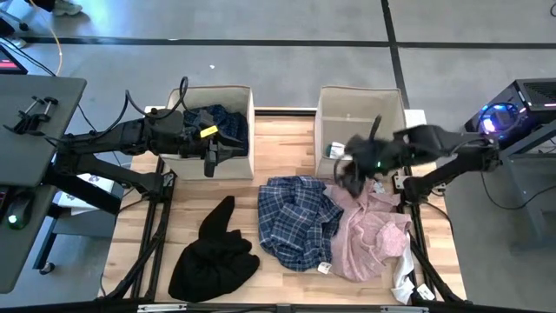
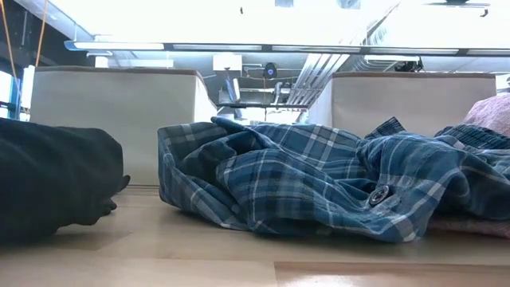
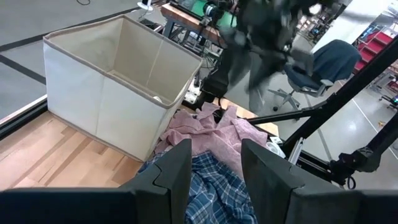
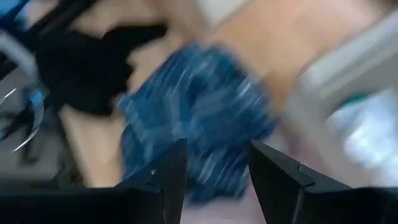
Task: Sort clothes
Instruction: Put the white sock into the right laundry bin
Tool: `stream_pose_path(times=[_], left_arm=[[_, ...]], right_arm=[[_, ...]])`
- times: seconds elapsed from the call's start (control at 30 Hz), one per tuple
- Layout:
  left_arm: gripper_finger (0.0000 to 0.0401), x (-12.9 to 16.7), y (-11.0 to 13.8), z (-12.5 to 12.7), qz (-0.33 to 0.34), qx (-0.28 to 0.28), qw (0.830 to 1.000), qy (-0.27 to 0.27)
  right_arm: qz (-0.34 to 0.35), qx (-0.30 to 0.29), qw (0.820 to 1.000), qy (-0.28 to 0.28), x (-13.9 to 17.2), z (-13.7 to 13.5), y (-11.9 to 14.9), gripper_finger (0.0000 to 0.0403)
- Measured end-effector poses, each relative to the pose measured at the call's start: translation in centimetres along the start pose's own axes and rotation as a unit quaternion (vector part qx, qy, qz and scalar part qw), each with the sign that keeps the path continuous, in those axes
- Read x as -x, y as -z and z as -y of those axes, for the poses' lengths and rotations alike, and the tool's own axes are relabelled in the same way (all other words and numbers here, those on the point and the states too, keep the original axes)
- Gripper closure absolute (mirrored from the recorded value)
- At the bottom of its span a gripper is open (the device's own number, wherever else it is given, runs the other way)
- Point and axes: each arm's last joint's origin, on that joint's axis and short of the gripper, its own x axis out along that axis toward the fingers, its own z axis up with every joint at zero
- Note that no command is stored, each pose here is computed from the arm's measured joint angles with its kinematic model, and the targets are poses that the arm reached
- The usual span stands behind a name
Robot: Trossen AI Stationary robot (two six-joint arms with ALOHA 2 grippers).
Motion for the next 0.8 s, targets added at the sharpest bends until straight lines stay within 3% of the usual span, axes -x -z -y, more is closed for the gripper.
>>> stream_pose_path(times=[0.13,0.27,0.5,0.8], left_arm=[[0.0275,0.0,0.0,0.0,0.000,0.000,1.000,0.000],[0.0275,0.0,0.0,0.0,0.000,0.000,1.000,-0.001],[0.0275,0.0,0.0,0.0,0.001,0.000,1.000,-0.002],[0.0275,0.0,0.0,0.0,0.000,0.000,1.000,-0.001]], right_arm=[[-0.120,-0.039,0.991,-0.046,-1.9,-1.4,3.2,0.0249],[-0.236,-0.106,0.963,-0.075,-3.6,-2.9,6.7,0.0249],[-0.335,-0.158,0.922,-0.113,-6.6,-5.2,12.7,0.0249],[-0.405,-0.223,0.887,0.008,-8.8,-3.7,18.9,0.0249]])
